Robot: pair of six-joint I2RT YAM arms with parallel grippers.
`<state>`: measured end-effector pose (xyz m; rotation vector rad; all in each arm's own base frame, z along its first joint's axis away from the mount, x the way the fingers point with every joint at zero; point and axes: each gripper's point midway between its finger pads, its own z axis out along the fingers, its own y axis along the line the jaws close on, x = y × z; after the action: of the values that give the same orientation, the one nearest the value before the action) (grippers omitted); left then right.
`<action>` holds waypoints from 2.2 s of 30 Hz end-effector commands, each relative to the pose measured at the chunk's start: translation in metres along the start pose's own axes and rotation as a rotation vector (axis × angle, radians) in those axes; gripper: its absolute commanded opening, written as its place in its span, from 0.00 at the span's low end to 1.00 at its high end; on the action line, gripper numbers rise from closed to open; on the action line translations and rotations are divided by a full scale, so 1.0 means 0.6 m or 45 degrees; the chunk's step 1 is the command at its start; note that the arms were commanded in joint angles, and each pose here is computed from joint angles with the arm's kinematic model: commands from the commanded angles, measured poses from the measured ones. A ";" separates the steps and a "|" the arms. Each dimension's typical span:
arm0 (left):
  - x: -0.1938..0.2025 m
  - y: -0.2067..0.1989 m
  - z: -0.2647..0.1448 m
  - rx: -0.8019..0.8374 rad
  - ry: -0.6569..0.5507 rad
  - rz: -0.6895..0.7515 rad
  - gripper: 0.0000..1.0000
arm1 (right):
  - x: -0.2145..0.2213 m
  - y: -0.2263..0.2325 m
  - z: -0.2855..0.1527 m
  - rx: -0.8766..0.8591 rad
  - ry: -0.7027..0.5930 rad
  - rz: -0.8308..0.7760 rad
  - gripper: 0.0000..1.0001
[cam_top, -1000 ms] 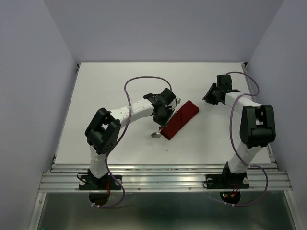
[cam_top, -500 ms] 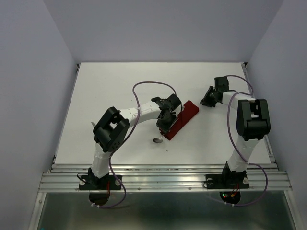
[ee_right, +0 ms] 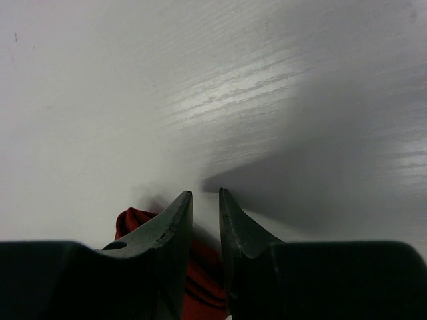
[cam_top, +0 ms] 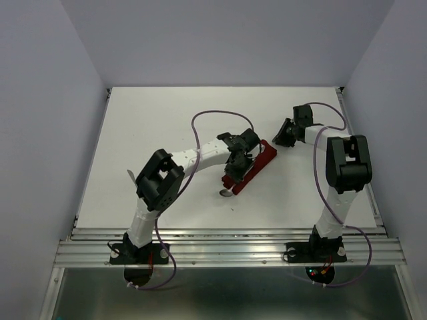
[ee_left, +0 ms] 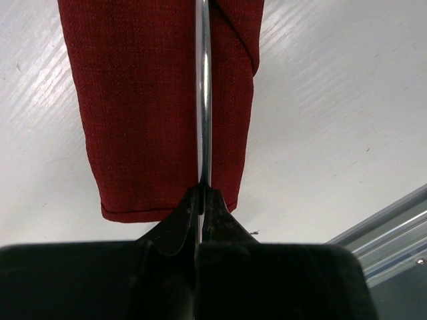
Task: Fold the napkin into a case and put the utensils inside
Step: Insert the spoon into the folded napkin.
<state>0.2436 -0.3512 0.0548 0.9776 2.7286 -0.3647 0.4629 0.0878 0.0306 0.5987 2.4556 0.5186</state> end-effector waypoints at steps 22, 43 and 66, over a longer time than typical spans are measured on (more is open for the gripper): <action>-0.077 -0.034 0.012 0.068 -0.057 0.050 0.00 | 0.029 0.018 0.000 -0.051 0.021 -0.013 0.28; -0.108 -0.045 0.024 0.100 -0.079 0.089 0.00 | 0.039 0.015 0.010 -0.033 0.037 -0.003 0.28; -0.130 -0.058 0.037 0.144 -0.093 0.098 0.00 | 0.051 0.022 0.014 -0.032 0.050 -0.012 0.28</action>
<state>0.2789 -0.4127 0.0380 1.0585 2.6882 -0.4511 0.4605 0.1128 0.0293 0.5737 2.4401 0.5922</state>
